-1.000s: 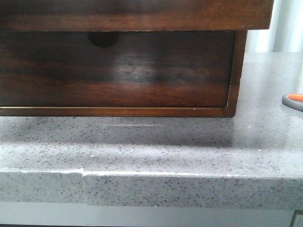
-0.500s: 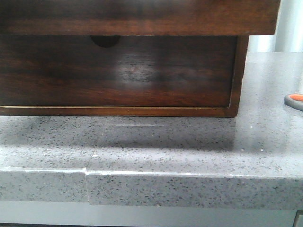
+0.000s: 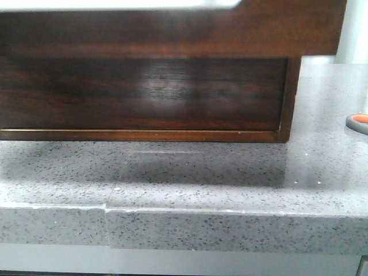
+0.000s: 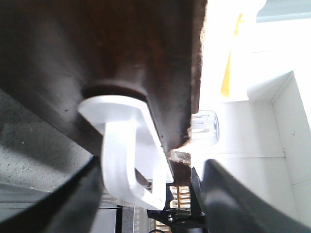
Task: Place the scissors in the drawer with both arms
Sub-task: 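Pull the wooden drawer open toward the robot with the left gripper, then lower the right gripper onto the grey-orange scissors and grasp them, then lift the scissors with the right gripper and carry them over the drawer, then lower the scissors into the open drawer and open the right gripper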
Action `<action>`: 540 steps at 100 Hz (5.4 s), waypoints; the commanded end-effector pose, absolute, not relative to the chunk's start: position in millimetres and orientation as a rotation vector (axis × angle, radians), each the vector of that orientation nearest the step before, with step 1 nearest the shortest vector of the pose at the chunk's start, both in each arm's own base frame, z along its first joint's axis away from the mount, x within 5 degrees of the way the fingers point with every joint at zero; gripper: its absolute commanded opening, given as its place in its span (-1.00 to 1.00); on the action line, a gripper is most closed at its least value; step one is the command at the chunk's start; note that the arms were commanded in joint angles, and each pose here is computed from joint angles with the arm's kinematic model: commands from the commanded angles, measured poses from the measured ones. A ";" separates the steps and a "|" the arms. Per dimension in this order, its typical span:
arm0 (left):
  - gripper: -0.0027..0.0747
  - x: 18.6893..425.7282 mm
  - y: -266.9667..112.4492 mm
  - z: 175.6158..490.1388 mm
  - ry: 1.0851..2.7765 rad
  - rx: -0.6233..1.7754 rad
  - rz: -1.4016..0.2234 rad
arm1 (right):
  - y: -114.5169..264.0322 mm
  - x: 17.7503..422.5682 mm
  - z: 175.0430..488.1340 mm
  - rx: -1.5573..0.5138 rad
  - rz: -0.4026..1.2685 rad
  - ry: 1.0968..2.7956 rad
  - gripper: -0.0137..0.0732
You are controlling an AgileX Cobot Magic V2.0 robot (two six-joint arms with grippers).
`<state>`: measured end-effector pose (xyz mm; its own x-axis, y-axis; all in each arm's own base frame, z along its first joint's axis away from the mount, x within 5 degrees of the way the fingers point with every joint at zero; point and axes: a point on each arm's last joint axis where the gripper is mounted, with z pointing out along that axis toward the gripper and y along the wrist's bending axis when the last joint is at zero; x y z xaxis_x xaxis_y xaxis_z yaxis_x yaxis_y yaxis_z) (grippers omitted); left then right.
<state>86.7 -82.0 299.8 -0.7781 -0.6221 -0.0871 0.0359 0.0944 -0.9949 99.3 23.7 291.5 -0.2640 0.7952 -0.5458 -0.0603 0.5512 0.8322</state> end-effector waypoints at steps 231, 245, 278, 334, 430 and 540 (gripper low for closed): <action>-0.91 8.5 -43.5 408.4 1.565 0.447 -0.802 | 23.5 268.2 247.4 0.361 0.064 2.778 0.19; -0.91 8.5 -43.5 408.4 1.565 0.447 -0.802 | 23.8 270.5 242.2 0.363 0.058 2.797 -0.11; -0.91 8.5 -43.5 408.4 1.565 0.447 -0.802 | 21.3 266.5 256.7 0.324 0.037 2.739 -0.84; -0.91 10.2 -43.6 406.2 1.570 0.444 -0.793 | 19.0 153.3 505.4 -0.073 0.103 1.822 -0.84; -0.91 10.3 -43.9 405.3 1.576 0.447 -0.794 | 217.9 207.7 461.6 -1.376 0.352 1.540 -0.84; -0.91 12.8 -35.7 400.9 1.590 0.448 -0.635 | 179.3 176.3 482.6 -1.208 0.407 1.646 -0.79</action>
<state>11.5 -40.8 390.0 -0.1901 -0.0344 -0.9812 0.6578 0.7374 -0.1533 207.1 204.3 450.1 -0.0408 -0.6063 -0.7942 -0.8704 0.4119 -0.2697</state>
